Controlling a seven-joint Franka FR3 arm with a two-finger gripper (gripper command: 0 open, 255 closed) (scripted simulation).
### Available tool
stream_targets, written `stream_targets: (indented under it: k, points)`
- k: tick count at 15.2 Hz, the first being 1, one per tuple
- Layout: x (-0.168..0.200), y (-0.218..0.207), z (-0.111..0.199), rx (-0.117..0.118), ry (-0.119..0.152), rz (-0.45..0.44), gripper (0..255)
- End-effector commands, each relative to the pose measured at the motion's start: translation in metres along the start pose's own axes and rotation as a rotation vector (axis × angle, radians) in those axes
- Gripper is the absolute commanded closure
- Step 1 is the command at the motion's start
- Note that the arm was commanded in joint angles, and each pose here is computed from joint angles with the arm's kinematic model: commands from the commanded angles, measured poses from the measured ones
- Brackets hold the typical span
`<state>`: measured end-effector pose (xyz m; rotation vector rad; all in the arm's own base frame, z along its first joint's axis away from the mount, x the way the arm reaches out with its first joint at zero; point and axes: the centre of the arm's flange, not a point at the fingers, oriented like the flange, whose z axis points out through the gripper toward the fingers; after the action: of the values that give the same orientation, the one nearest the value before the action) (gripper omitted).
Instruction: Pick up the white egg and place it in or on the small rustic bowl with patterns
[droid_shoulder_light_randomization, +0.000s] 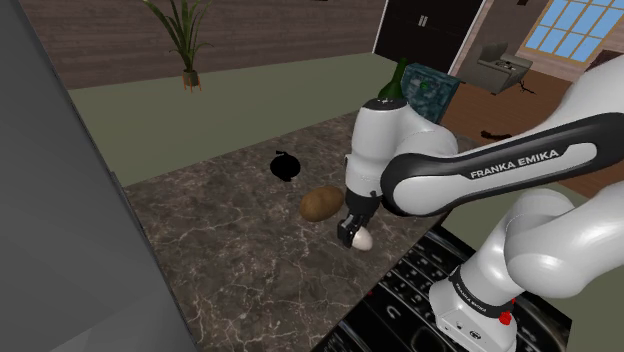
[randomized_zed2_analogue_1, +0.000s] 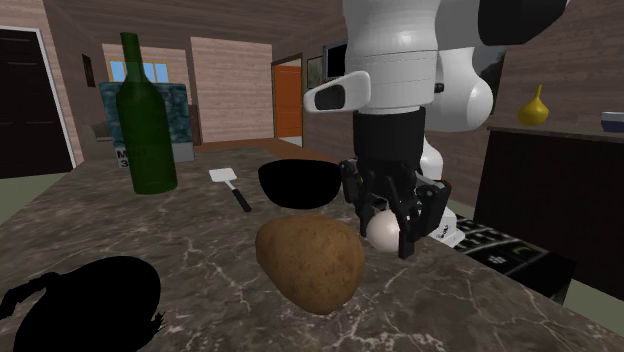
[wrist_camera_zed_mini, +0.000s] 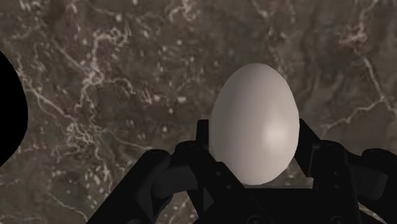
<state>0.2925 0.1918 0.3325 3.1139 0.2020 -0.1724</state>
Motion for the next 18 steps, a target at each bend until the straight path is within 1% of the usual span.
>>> stream_targets:
  k: [1,18]
  points:
    - [-0.001,0.000,-0.010,0.000,0.000,0.000,255]
    - [-0.011,0.000,-0.099,0.000,0.000,0.000,255]
